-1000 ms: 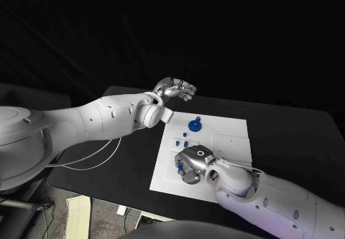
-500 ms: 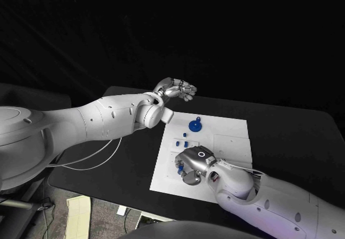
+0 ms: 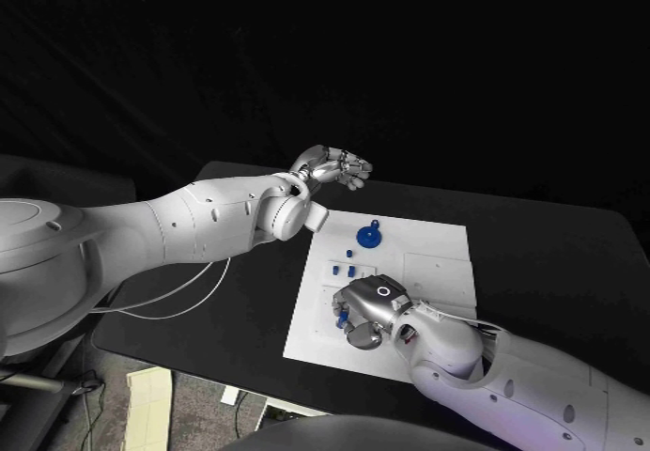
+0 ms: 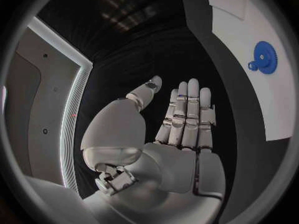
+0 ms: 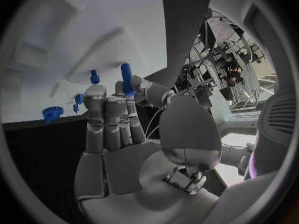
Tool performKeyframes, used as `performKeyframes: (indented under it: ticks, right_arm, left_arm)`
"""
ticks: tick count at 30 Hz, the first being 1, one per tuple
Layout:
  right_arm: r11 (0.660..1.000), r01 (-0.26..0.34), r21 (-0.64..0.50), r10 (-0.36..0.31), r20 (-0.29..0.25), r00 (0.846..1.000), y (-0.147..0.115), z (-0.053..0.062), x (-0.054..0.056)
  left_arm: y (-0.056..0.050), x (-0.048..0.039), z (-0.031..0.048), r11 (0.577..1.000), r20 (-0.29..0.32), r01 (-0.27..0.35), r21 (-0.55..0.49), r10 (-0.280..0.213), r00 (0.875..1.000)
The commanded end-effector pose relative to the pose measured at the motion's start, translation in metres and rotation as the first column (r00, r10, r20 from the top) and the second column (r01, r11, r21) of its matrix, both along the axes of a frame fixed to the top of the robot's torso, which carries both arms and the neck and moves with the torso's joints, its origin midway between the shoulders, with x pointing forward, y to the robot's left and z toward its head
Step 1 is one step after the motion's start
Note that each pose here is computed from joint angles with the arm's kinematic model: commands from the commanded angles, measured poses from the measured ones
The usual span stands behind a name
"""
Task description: Assemble the parts on the task board
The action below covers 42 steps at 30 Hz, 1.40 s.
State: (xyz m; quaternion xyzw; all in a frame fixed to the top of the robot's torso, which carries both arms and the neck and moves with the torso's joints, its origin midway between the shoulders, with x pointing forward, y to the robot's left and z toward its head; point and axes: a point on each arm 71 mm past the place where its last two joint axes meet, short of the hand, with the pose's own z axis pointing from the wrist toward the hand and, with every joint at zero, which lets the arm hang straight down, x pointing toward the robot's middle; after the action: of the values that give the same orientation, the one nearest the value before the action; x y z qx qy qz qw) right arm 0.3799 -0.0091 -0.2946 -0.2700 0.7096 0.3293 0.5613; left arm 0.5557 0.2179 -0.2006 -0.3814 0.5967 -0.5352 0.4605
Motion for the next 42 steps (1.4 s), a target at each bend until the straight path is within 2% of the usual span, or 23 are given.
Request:
performKeyframes:
  ticks: [1, 42]
  right_arm:
    - [1.000, -0.002, -0.006, 0.002, 0.013, 1.000, 0.0007, -0.0001, -0.0001]
    - [0.999, 0.003, -0.049, -0.003, -0.001, 1.000, 0.0043, -0.0091, 0.0069]
  left_arm:
    - [-0.0026, -0.0003, 0.0013, 1.000, 0.004, 0.014, -0.012, -0.014, 1.000]
    - [-0.0026, -0.0004, 0.0013, 1.000, 0.002, 0.014, -0.012, -0.014, 1.000]
